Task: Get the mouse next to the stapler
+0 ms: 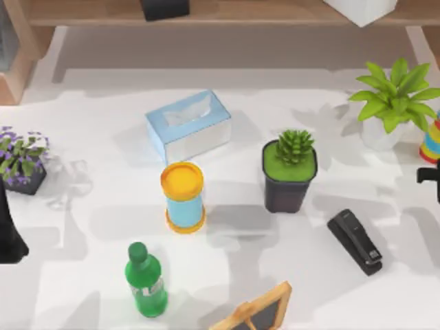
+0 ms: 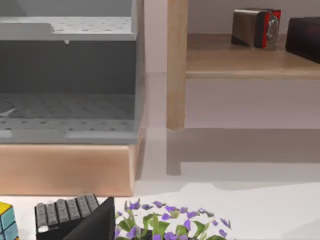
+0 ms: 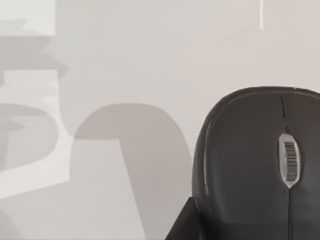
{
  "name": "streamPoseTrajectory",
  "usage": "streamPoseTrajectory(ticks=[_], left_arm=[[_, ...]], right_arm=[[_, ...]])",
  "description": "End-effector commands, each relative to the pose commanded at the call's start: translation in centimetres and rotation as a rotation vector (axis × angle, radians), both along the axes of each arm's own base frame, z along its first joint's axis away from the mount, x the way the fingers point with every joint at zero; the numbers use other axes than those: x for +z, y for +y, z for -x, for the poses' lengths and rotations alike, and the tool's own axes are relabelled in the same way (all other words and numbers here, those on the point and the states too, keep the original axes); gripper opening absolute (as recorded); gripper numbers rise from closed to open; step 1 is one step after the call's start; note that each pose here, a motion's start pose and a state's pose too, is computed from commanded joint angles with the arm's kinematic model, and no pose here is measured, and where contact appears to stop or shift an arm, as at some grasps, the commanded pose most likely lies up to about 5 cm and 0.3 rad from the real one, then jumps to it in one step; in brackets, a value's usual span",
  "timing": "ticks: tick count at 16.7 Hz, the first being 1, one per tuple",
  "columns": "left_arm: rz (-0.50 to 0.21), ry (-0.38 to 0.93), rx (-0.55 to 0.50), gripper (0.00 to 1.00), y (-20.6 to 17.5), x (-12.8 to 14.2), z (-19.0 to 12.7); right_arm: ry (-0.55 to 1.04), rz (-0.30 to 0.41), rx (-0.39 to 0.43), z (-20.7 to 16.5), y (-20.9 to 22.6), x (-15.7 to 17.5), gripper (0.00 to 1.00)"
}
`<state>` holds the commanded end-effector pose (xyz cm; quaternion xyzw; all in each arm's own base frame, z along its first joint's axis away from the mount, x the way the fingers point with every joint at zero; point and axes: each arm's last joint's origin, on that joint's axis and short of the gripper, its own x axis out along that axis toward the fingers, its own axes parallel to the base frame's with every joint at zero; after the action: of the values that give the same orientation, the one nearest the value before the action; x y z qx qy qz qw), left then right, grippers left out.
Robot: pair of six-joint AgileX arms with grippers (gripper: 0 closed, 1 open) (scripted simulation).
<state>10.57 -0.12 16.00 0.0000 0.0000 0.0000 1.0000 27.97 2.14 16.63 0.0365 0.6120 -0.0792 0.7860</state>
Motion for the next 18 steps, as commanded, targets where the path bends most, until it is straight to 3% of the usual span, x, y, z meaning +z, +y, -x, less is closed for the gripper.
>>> streamPoseTrajectory(ticks=[3, 8, 13, 18], left_arm=[[0.0, 0.0, 0.0, 1.0, 0.0, 0.0, 0.0], [0.0, 0.0, 0.0, 1.0, 0.0, 0.0, 0.0], [0.0, 0.0, 0.0, 1.0, 0.0, 0.0, 0.0], [0.0, 0.0, 0.0, 1.0, 0.0, 0.0, 0.0]], right_arm=[[0.039, -0.01, 0.028, 0.2, 0.5, -0.6, 0.0], [0.14, -0.049, 0.178, 0.5, 2.7, -1.9, 0.0], [0.147, -0.05, 0.184, 0.5, 2.8, -2.1, 0.0], [0.147, -0.05, 0.184, 0.5, 2.8, -2.1, 0.38]])
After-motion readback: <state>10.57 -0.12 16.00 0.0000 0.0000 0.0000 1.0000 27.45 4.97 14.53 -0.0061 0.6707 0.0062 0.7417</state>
